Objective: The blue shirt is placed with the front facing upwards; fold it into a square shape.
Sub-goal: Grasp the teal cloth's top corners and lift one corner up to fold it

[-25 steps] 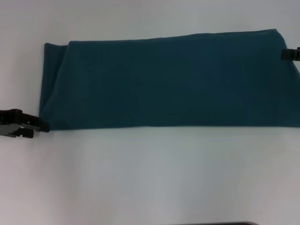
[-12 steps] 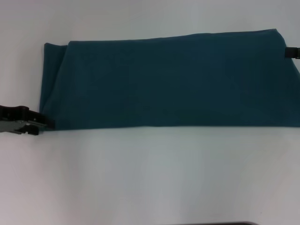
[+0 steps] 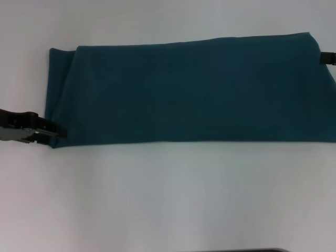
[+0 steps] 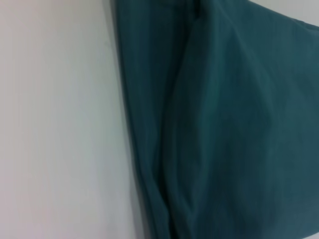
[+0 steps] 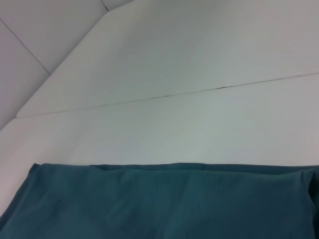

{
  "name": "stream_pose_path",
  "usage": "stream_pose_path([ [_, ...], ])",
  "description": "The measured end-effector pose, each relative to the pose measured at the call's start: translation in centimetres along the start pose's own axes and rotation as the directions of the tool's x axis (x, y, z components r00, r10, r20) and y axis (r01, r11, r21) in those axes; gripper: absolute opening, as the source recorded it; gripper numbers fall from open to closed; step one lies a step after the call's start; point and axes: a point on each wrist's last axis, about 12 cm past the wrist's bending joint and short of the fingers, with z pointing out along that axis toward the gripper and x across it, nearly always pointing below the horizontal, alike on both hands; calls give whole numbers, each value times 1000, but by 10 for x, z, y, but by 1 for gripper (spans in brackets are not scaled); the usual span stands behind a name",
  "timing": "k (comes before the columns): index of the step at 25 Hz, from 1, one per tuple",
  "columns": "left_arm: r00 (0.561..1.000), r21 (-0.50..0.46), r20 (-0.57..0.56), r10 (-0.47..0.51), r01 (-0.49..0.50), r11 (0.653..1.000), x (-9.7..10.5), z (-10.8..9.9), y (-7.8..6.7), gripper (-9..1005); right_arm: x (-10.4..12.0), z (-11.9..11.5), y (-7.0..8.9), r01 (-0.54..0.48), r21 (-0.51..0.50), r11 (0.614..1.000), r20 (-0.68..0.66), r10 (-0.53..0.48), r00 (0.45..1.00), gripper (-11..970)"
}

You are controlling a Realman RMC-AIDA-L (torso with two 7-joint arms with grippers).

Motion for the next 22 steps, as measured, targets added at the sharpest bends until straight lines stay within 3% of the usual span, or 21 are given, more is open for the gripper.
stream_pose_path([
  [11, 999, -41, 33, -22, 24, 999, 6, -15, 13, 600, 0, 0, 0, -2, 1, 1000, 2, 2, 1000, 883],
  [22, 999, -38, 25, -29, 30, 999, 7, -9, 13, 600, -1, 0, -1, -9, 4, 1000, 3, 9, 1000, 882],
])
